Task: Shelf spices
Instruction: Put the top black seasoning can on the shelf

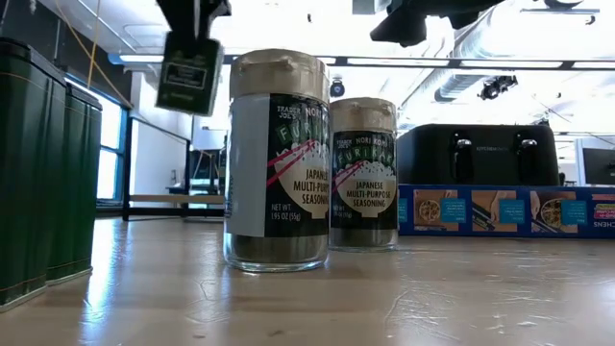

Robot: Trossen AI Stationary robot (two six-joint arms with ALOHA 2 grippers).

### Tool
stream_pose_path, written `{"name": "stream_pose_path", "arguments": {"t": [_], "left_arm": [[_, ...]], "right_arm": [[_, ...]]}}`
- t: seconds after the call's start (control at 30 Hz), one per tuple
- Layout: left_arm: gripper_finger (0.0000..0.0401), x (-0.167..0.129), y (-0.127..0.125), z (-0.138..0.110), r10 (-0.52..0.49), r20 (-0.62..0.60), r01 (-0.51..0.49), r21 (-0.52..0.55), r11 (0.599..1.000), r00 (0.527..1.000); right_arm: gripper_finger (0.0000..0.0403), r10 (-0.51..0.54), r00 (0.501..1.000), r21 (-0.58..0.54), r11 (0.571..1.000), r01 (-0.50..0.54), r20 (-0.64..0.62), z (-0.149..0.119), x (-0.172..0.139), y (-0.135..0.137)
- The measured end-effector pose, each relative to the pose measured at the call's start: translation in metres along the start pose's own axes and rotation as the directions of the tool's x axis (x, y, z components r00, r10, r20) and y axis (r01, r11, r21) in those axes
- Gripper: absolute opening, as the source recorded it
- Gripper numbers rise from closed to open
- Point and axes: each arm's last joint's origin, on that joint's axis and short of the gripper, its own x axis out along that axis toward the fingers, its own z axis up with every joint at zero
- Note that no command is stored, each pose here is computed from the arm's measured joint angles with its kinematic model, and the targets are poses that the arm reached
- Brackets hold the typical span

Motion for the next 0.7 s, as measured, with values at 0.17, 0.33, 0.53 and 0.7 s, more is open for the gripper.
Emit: {"name": "stream_pose_path", "arguments": {"t": [0.17,0.33,0.53,0.7], "left_arm": [[0.0126,-0.001,0.069,-0.01,0.107,-0.002,-0.107,-0.047,0.993,0.994],[0.0126,-0.004,0.135,-0.027,0.161,-0.055,-0.162,-0.03,0.986,0.985],[0.0126,0.011,0.205,-0.042,0.196,-0.077,-0.2,-0.041,0.979,0.978],[0.0127,0.037,0.259,-0.05,0.193,-0.052,-0.195,-0.036,0.98,0.98]], "right_arm": [[0.0296,0.0,1.0,0.0,1.0,0.0,0.001,0.0,0.0,0.0],[0.0296,0.0,1.0,-0.002,1.0,0.0,0.0,0.0,0.0,0.0],[0.0296,-0.008,1.0,0.007,1.0,0.008,0.025,0.002,0.0,-0.001],[0.0296,-0.021,0.999,0.018,1.0,0.021,0.028,0.003,0.0,-0.002]]}}
